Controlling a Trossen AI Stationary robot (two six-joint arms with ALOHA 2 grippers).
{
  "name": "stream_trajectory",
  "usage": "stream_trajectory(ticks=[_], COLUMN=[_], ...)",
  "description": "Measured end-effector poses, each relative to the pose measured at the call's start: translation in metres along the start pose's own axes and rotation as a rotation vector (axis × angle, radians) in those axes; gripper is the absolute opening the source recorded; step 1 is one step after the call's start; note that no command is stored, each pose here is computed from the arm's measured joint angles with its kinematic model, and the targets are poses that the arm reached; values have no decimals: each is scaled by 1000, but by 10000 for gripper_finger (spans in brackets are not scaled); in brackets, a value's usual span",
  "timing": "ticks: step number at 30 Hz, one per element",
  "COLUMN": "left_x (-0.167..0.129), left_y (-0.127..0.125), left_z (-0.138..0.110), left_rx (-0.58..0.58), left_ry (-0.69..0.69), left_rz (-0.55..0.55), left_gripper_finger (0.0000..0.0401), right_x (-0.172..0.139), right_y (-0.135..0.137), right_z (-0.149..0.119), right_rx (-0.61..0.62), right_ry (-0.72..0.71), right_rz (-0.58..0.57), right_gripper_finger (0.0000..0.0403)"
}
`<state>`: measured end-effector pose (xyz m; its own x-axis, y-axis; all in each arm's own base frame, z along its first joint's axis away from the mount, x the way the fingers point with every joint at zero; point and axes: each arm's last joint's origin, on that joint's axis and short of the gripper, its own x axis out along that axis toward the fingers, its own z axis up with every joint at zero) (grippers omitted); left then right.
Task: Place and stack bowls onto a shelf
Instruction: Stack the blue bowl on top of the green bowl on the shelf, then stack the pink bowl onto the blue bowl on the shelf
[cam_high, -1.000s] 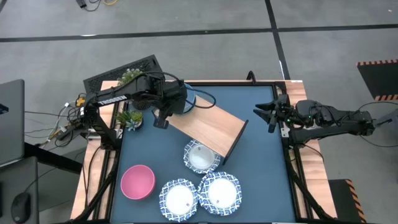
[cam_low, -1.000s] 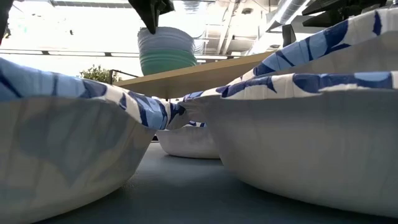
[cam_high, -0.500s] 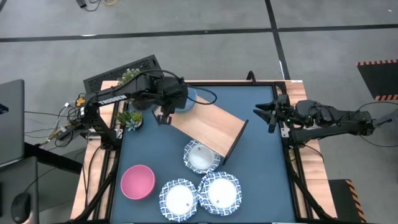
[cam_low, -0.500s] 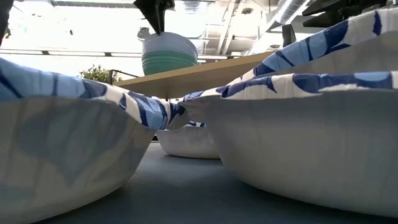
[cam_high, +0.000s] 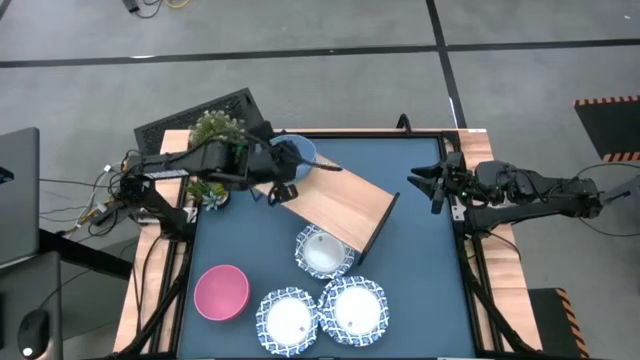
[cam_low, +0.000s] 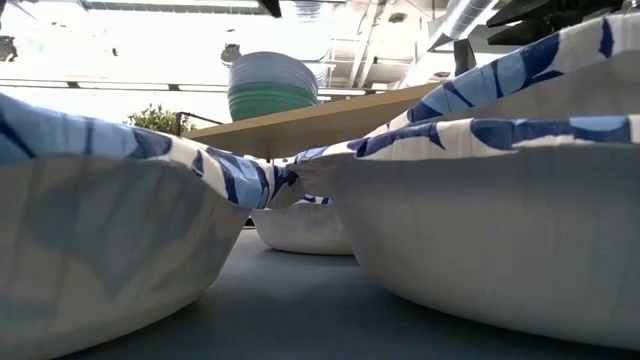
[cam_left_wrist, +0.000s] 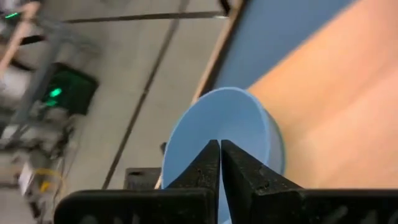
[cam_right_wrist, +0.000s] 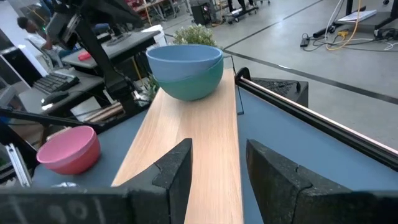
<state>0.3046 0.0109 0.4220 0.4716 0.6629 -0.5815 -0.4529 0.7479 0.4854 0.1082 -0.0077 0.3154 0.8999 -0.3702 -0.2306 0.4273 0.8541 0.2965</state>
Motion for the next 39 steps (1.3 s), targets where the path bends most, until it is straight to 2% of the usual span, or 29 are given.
stream_trajectory(ticks=[2, 7, 14, 23, 30, 39], left_x=[-3, -9, 8, 26, 28, 28], left_y=[-4, -3, -15, -26, -28, -31], left_z=[-10, -39, -74, -90, -96, -97], left_rx=[-69, -248, -399, -432, -469, -454], left_ry=[-34, -197, -357, -280, -226, -198], left_rz=[27, -13, -47, 1, -49, -95], left_gripper_finger=[1, 0, 0, 0, 0, 0], right_x=[0, 0, 0, 0, 0, 0], right_y=[0, -1, -2, -1, -1, -1], right_z=[-1, -3, -3, -3, -3, -3], right_rx=[-4, -14, -18, -6, 16, 17], right_ry=[9, 25, 29, 27, 26, 27], right_rz=[-4, -15, -17, -16, -17, -17], right_gripper_finger=[177, 177, 177, 177, 177, 177])
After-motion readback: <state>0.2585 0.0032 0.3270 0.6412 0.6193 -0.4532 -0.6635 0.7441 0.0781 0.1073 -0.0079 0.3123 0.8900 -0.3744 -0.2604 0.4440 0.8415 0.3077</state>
